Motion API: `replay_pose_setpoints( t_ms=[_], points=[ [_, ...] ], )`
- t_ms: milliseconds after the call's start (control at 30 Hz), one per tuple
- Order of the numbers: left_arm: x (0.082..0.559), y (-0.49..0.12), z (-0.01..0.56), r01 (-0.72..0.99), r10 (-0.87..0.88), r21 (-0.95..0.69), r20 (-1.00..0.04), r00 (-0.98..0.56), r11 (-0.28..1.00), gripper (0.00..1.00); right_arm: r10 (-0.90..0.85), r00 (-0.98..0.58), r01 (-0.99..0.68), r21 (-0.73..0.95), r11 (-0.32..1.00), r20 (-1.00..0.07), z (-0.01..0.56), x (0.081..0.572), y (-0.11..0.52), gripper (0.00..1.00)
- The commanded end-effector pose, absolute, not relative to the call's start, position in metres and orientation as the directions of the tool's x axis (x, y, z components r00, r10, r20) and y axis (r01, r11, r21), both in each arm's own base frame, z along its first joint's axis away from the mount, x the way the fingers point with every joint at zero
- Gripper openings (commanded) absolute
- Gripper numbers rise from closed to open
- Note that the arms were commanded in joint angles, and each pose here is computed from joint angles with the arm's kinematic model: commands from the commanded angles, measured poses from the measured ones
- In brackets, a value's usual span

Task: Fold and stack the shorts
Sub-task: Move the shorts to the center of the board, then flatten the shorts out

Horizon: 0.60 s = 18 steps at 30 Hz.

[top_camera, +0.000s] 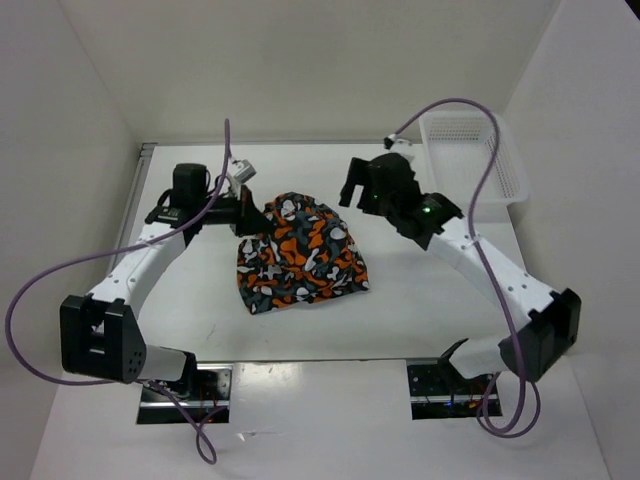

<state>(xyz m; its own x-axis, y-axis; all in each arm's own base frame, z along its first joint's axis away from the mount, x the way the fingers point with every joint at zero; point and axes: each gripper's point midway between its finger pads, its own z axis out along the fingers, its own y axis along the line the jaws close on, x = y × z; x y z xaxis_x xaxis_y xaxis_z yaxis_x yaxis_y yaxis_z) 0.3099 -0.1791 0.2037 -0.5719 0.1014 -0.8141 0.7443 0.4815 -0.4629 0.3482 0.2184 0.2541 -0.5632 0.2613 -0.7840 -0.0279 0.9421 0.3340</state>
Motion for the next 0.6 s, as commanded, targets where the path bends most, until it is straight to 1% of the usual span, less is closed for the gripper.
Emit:
replay_pose_setpoints(
  t_ms=[0,33,100,167,200,233,267,300,333,367,433,467,500,567],
  points=[
    [0.306,-0.225,0.276,0.907,0.117,-0.295,-0.932,-0.342,0.301,0.0,0.329,-0.403,-0.004,0.361,0.933,-0.854,0.308,0.342,0.18,1.0],
    [0.301,-0.247,0.284,0.932,0.131,-0.259,-0.946,-0.298,0.254,0.0,0.342,-0.387,0.009,0.368,0.93,-0.856,0.31,0.341,0.171,1.0],
    [0.309,-0.275,0.296,0.957,0.132,-0.201,-0.964,-0.231,0.207,0.0,0.389,-0.337,0.038,0.401,0.915,-0.857,0.322,0.339,0.154,1.0],
    [0.302,-0.314,0.288,0.972,0.154,-0.192,-0.965,-0.212,0.132,0.0,0.448,-0.289,0.057,0.452,0.89,-0.846,0.334,0.334,0.133,1.0],
    [0.299,-0.329,0.294,0.98,0.15,-0.173,-0.971,-0.186,0.097,0.0,0.455,-0.277,0.068,0.456,0.888,-0.846,0.335,0.332,0.125,1.0],
    [0.285,-0.351,0.285,0.981,0.174,-0.192,-0.965,-0.196,0.038,0.04,0.458,-0.263,0.055,0.461,0.886,-0.849,0.34,0.326,0.12,1.0],
    [0.282,-0.36,0.286,0.982,0.177,-0.19,-0.966,-0.19,0.016,0.15,0.452,-0.275,0.073,0.451,0.89,-0.848,0.333,0.323,0.115,1.0],
    [0.278,-0.366,0.284,0.979,0.191,-0.206,-0.961,-0.202,0.001,0.44,0.434,-0.3,0.047,0.441,0.896,-0.85,0.33,0.321,0.119,1.0],
    [0.281,-0.368,0.292,0.98,0.189,-0.201,-0.962,-0.199,0.01,0.87,0.42,-0.316,0.032,0.433,0.901,-0.851,0.327,0.316,0.12,1.0],
    [0.281,-0.365,0.287,0.971,0.217,-0.234,-0.947,-0.237,0.041,0.94,0.399,-0.344,0.021,0.418,0.908,-0.85,0.318,0.314,0.123,1.0],
    [0.29,-0.348,0.288,0.962,0.228,-0.249,-0.936,-0.269,0.113,1.0,0.377,-0.406,-0.008,0.416,0.909,-0.832,0.301,0.308,0.131,1.0],
    [0.309,-0.329,0.285,0.95,0.217,-0.243,-0.934,-0.283,0.194,1.0,0.362,-0.423,-0.02,0.408,0.913,-0.83,0.295,0.307,0.133,1.0],
    [0.312,-0.312,0.29,0.943,0.205,-0.234,-0.937,-0.284,0.237,1.0,0.347,-0.461,-0.029,0.404,0.914,-0.817,0.282,0.303,0.137,1.0],
    [0.324,-0.282,0.281,0.911,0.195,-0.244,-0.927,-0.32,0.334,1.0,0.333,-0.495,-0.045,0.407,0.912,-0.802,0.271,0.299,0.141,1.0]
  ],
)
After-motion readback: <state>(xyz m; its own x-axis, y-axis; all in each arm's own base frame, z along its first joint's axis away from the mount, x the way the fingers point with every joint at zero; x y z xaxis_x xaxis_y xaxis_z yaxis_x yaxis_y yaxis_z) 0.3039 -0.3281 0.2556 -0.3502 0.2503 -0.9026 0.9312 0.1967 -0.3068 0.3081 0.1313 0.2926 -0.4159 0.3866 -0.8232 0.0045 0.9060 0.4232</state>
